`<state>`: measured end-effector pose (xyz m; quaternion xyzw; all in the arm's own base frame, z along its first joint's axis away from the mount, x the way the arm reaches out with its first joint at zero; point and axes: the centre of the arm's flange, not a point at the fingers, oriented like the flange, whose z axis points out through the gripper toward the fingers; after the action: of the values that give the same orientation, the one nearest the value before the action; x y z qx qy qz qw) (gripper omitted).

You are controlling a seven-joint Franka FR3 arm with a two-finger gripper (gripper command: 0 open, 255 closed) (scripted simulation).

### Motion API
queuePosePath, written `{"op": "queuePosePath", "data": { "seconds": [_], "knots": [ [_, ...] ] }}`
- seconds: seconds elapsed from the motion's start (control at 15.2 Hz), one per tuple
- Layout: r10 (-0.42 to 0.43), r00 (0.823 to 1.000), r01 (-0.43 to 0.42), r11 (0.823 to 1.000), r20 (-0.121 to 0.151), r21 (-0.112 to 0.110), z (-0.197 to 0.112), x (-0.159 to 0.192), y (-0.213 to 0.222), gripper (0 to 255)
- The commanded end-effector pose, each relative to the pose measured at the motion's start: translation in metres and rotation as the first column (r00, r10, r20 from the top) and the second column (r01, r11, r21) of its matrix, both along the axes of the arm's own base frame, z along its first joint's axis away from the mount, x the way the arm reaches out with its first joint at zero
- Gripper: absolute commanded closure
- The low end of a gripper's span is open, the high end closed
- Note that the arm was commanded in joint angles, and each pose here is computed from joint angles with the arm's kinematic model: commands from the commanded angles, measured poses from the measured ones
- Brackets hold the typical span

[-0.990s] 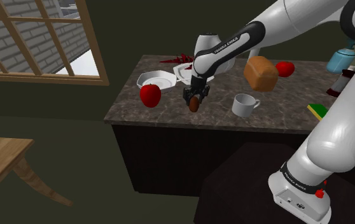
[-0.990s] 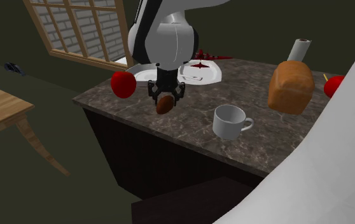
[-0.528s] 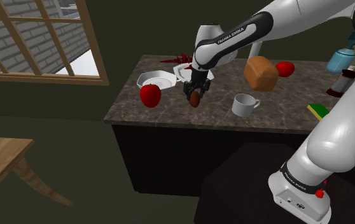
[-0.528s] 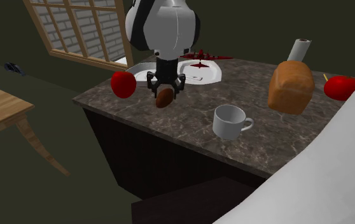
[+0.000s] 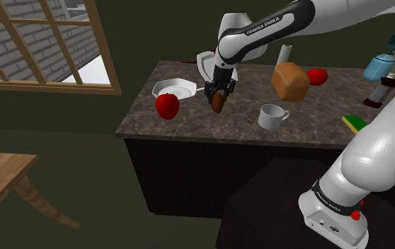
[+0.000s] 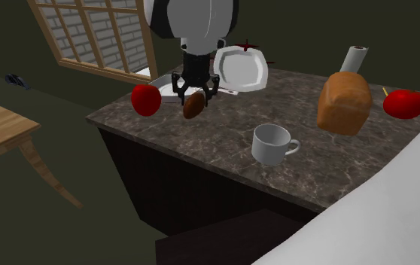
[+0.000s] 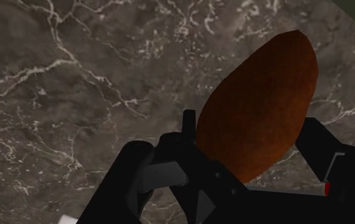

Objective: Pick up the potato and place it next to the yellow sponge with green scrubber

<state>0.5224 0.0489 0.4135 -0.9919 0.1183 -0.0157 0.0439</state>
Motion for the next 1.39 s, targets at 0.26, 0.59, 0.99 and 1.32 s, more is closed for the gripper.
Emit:
{"op": "queuePosePath", "data": {
  "seconds": [0.26,0.59,0.99,1.32],
  "knots": [
    [0.000,1.000,0.000,1.000,0.000,0.000,0.031,0.000,0.000,255],
    [0.000,1.000,0.000,1.000,0.000,0.000,0.049,-0.007,-0.012,255],
    [0.000,1.000,0.000,1.000,0.000,0.000,0.050,-0.047,-0.080,255],
    [0.000,1.000,0.000,1.000,0.000,0.000,0.050,-0.081,-0.137,255]
  ]
}}
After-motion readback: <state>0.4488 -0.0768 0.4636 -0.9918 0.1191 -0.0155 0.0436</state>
